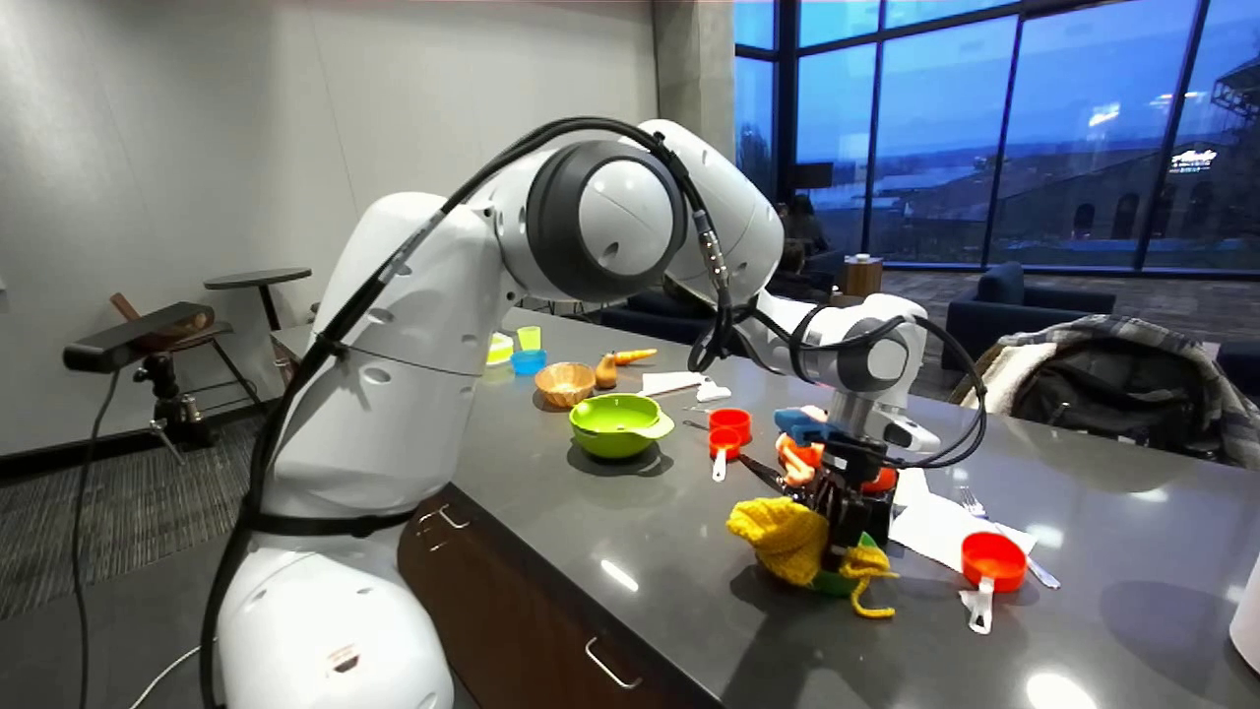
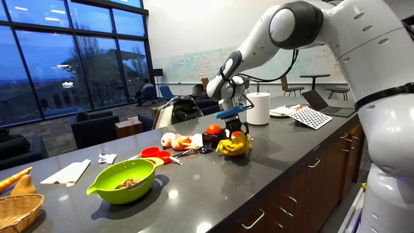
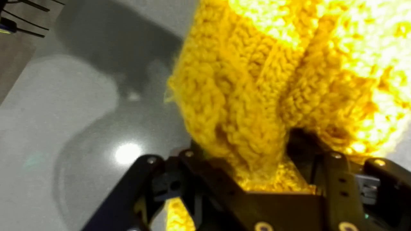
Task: Put the yellow object into the green bowl
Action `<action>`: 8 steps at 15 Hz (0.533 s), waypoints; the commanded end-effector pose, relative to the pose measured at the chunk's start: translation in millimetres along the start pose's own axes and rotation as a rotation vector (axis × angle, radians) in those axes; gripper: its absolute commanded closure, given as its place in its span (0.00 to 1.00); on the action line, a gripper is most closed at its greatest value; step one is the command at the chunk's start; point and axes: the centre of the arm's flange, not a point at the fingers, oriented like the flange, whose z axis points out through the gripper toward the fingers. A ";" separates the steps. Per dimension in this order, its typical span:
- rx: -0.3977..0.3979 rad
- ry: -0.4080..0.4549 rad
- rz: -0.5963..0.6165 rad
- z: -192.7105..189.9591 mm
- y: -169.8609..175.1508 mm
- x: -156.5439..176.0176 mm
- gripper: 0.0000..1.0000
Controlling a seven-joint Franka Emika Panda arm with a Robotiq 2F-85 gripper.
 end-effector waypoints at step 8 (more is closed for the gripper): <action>0.029 0.038 -0.043 -34.3 5.4 -25.6 0.00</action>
